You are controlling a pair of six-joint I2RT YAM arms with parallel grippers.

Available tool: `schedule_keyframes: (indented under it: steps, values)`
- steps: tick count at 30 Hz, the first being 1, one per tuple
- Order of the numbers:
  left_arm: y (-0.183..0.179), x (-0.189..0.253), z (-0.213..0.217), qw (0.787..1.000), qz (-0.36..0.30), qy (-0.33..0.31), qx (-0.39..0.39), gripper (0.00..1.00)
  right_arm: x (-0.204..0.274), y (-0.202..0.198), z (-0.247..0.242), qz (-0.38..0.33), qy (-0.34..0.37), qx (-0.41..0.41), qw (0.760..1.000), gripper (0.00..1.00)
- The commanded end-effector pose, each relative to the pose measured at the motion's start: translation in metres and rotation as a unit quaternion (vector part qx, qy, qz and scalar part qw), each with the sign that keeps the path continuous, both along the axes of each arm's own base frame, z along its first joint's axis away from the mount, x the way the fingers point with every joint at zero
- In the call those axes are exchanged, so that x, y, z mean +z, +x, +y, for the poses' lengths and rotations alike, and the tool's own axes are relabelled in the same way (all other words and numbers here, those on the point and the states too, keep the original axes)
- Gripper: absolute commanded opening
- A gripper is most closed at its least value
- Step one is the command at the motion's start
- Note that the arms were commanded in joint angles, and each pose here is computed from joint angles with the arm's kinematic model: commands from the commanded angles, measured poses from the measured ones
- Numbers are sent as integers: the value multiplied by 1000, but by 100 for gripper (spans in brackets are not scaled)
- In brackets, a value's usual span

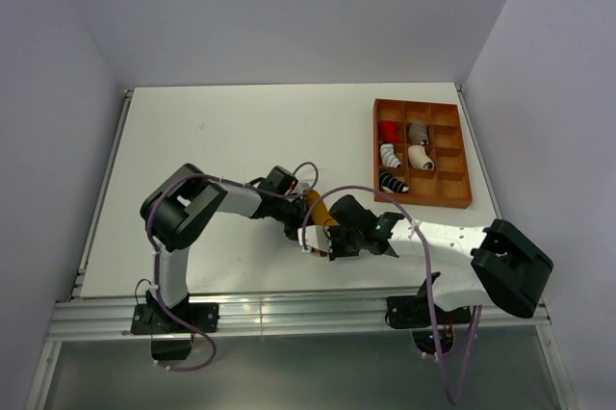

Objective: Roll the socks
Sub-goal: Roll the sock at the center of the board.

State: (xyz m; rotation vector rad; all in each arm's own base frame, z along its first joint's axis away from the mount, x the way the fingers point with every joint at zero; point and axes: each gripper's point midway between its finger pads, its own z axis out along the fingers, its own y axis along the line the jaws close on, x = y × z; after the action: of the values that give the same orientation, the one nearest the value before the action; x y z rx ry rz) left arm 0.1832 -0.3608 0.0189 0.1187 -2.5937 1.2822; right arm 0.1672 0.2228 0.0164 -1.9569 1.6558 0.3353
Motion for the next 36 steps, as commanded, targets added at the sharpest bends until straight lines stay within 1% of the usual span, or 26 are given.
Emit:
schedule_keyframes:
  steps: [1, 3, 5, 6, 7, 8, 9, 10, 11, 12, 13, 14, 17, 22, 25, 27, 28, 29, 30, 31, 33, 36]
  values:
    - [-10, -40, 21, 997, 12, 80, 5, 0, -1, -5, 9, 33, -2, -2, 999, 15]
    - [-5, -37, 21, 997, -1, 78, 8, 2, 4, -10, 14, 64, 3, 9, 998, 11]
    - [1, -31, 22, 997, -15, 76, 17, 3, -1, -12, 4, 104, -14, -2, 994, 11]
    - [5, -30, 23, 996, -24, 78, 24, 4, 6, -12, 9, 121, -3, 3, 993, 10]
    - [6, -24, 24, 997, -32, 71, 29, 6, -2, -14, -2, 155, -24, -12, 988, 11]
    - [13, -20, 22, 996, -46, 60, 36, 8, -2, -15, -3, 175, -25, -14, 984, 11]
    - [17, -18, 21, 996, -59, 58, 40, 13, 3, -13, 2, 194, -16, -12, 981, 11]
    - [21, -11, 22, 995, -74, 54, 47, 16, -3, -18, -8, 234, -35, -21, 971, 11]
    - [24, -10, 22, 994, -85, 53, 48, 20, -5, -20, -10, 257, -39, -25, 965, 11]
    - [29, -9, 23, 992, -97, 56, 56, 22, 3, -16, -2, 273, -25, -21, 961, 11]
    - [33, -4, 24, 991, -108, 54, 61, 22, 3, -22, -6, 301, -35, -25, 953, 11]
    - [38, -1, 25, 989, -121, 51, 66, 27, 1, -17, -6, 322, -39, -32, 945, 11]
    - [49, 5, 30, 983, -155, 58, 81, 30, 1, -23, -9, 375, -46, -44, 925, 11]
    - [62, 21, 38, 972, -202, 50, 111, 32, -2, -19, -12, 426, -53, -63, 901, 11]
    - [70, 29, 46, 961, -235, 56, 132, 32, -4, -15, -14, 450, -62, -77, 888, 11]
    - [73, 32, 52, 955, -254, 62, 143, 32, -3, -5, -13, 456, -60, -85, 884, 11]
    - [72, 36, 55, 951, -265, 58, 149, 31, -5, -8, -16, 474, -69, -89, 874, 11]
    - [71, 38, 57, 949, -270, 56, 154, 31, -2, 0, -13, 472, -65, -90, 874, 11]
    - [72, 46, 59, 945, -281, 47, 162, 30, -1, 1, -14, 480, -68, -93, 870, 11]
    - [67, 41, 63, 945, -281, 48, 162, 29, 1, 2, -15, 489, -71, -98, 864, 11]
    - [67, 47, 64, 938, -299, 35, 169, 23, 0, 10, -13, 501, -75, -104, 856, 11]
    - [60, 54, 68, 928, -329, 26, 172, 20, 0, 18, -12, 522, -85, -122, 840, 12]
